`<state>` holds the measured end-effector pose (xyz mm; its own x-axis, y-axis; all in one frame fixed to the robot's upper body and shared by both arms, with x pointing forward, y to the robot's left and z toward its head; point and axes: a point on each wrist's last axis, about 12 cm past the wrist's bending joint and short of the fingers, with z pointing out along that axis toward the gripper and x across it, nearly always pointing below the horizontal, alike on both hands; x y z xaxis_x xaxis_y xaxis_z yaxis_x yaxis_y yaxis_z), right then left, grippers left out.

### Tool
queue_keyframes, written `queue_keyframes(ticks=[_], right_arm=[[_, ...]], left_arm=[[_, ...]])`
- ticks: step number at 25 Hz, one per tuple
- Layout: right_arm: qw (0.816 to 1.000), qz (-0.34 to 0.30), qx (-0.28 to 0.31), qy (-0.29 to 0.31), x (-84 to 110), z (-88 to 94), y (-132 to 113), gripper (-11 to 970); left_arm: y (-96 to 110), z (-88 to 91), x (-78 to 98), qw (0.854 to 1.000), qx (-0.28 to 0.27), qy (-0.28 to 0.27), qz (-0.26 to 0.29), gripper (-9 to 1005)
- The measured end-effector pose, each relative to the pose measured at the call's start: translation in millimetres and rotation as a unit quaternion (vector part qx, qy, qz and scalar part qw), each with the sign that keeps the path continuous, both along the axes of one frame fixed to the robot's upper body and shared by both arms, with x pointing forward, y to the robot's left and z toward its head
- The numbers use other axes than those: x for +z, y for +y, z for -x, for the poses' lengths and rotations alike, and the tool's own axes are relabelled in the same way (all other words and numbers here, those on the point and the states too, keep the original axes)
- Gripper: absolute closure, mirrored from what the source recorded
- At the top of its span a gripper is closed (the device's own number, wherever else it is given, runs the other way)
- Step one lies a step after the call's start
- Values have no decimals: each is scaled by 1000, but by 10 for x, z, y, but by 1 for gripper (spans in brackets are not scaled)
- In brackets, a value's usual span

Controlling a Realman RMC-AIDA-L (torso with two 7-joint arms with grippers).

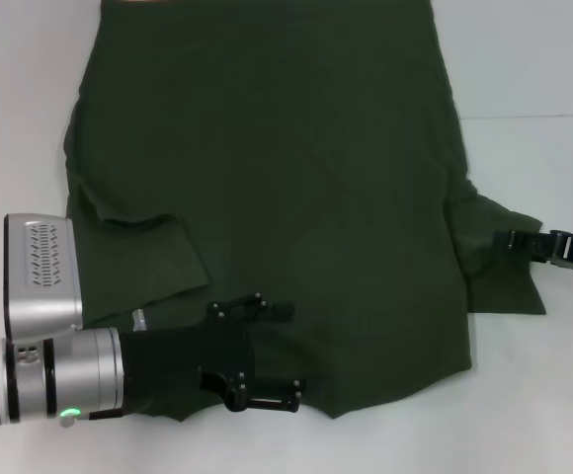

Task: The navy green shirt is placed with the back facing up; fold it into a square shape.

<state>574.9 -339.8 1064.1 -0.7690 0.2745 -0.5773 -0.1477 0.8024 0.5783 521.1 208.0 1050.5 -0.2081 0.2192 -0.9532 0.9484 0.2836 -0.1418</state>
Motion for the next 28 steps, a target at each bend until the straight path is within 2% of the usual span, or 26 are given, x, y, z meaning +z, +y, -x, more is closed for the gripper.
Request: queue_keyframes(ticks=[20,28], right_arm=[[1000,9,-12,-21,-51,-38,58,160],[1000,-5,-4,-14,-94,38,85,160]], left_arm=[[1,-6,-9,1000,3,3,-3,46],[3,-3,-11,1000,4,4,-3,46]])
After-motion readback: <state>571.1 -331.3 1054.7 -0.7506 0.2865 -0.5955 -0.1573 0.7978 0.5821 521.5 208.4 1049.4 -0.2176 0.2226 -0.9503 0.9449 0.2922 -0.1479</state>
